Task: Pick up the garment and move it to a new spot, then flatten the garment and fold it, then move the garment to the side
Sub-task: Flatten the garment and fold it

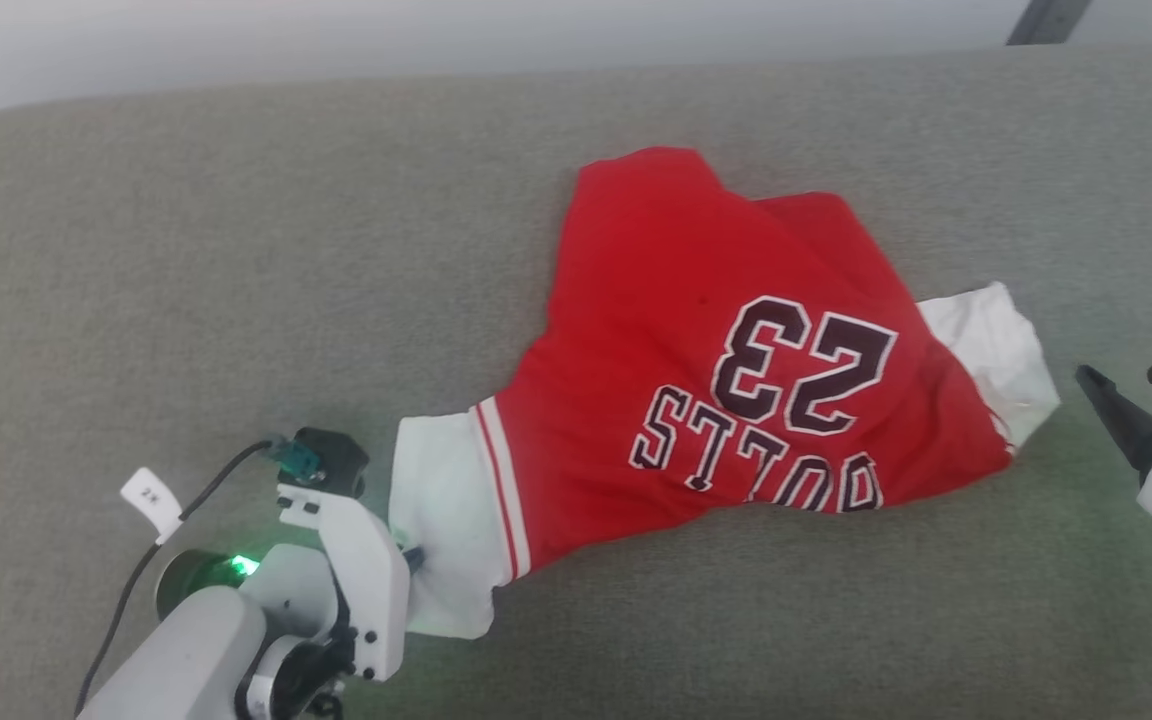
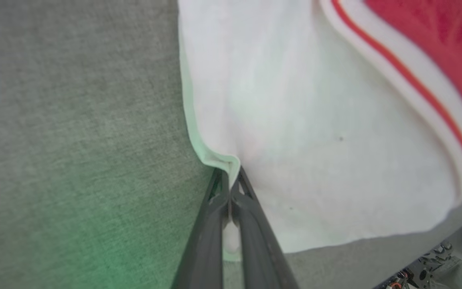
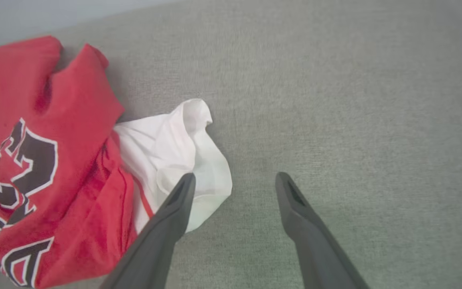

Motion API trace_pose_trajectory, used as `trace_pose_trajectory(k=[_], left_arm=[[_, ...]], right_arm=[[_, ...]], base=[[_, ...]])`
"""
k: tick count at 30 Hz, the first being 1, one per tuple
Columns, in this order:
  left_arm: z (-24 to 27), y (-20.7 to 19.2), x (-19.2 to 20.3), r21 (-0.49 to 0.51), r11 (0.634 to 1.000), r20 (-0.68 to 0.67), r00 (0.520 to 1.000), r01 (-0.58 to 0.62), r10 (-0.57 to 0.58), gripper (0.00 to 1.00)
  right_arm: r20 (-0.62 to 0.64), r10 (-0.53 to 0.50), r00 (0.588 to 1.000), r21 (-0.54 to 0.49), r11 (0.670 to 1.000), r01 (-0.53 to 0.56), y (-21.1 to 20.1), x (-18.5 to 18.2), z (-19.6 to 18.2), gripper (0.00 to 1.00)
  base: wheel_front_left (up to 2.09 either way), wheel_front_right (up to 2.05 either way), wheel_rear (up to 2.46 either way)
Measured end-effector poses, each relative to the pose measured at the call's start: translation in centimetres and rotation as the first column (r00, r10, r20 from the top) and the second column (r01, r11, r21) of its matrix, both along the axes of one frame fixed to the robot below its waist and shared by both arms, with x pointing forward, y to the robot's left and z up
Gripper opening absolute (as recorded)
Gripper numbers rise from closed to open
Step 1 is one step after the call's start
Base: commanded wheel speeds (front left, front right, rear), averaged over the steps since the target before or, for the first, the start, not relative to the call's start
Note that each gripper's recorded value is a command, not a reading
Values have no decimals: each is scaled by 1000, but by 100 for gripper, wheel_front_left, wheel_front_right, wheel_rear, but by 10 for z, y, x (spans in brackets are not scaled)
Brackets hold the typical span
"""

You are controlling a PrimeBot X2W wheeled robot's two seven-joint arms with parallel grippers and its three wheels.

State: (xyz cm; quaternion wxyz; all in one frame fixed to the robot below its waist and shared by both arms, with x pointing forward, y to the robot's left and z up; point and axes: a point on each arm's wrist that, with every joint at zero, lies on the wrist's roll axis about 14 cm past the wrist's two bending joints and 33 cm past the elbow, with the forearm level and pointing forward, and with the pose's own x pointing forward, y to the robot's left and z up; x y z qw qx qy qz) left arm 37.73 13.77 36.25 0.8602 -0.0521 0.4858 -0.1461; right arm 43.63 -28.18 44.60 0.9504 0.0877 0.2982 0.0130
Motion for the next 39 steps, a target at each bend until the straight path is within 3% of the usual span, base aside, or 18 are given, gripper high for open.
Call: trace_pose_trajectory(k=[5,13,14,15,21,29,39], left_arm=[[-2,1,5,-15,1000,14,1000,-21,21,0],[-6,5,13,-36,998,31,998,-49,50,0],[-6,6,15,-39,998,34,998,-56,57,0],[-7,6,15,-40,997,35,997,-61,63,0],[-3,7,21,-47,997,51,996,-66,69,0],[41,23,39,-18,998,132,989,-63,65,0],[178,34,74,19,1000,387,922,-13,4,0]], right_arm=[[-146,41,988,22,999,-38,11,13,-29,100],[-366,67,928,71,996,-43,23,22,-76,98],[-389,78,918,68,996,-56,25,23,-79,21],[-405,89,910,61,996,-70,26,24,-81,0],[-418,108,902,86,993,-79,33,29,-81,0],[-374,176,911,181,977,-115,54,26,-48,0],[-138,250,958,282,937,-204,74,42,65,0]], base=[[0,0,0],[0,0,0],[0,0,0],[0,0,0],[0,0,0],[0,0,0],[0,0,0]])
